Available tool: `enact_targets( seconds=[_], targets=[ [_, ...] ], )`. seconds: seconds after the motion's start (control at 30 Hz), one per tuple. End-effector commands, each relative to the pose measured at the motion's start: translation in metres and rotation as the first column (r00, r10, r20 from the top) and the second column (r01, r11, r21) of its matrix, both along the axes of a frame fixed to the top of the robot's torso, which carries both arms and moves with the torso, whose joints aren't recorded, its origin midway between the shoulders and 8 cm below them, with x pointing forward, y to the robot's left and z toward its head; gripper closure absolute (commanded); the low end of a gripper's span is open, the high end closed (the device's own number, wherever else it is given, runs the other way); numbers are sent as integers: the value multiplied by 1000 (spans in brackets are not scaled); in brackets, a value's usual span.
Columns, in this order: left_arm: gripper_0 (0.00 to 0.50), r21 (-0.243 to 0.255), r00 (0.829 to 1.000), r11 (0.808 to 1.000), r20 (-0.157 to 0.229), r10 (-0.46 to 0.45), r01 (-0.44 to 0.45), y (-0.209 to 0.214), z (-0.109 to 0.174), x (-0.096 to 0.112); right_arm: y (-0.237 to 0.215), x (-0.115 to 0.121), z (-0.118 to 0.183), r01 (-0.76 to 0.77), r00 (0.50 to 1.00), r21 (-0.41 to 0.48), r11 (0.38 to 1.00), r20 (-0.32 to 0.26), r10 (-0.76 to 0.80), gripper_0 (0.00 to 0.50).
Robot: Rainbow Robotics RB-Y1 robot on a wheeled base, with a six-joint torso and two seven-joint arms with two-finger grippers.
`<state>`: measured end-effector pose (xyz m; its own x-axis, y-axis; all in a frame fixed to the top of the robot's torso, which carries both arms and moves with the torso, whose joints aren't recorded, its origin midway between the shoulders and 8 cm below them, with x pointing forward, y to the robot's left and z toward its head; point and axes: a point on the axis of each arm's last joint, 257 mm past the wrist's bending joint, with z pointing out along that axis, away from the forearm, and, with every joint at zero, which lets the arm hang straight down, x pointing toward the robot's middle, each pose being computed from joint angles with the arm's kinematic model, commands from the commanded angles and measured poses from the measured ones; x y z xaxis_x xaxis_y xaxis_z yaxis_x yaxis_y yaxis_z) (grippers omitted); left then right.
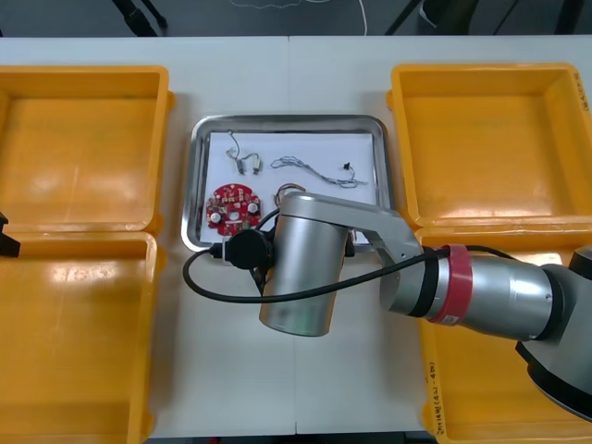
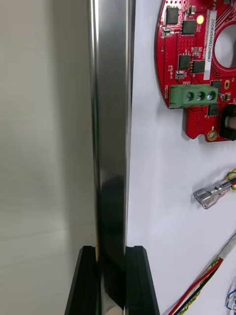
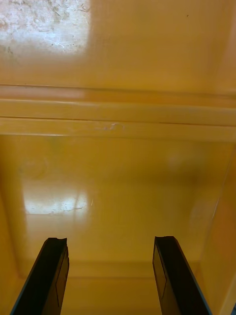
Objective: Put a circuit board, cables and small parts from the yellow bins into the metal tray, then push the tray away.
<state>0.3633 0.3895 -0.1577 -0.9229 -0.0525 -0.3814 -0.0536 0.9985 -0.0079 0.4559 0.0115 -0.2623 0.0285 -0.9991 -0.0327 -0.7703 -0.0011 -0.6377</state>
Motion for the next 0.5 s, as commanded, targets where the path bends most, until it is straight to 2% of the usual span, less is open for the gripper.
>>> enact_targets(
  seconds=[0.03, 0.5],
  targets=[
    [0, 31, 999, 998, 21, -46, 45, 4, 6, -2, 26, 28, 37, -61, 997, 10, 998, 56, 60, 500],
    [0, 31, 999, 998, 21, -46, 45, 4, 6, -2, 39, 66, 59, -61, 993, 38, 997, 102, 57, 500]
  ],
)
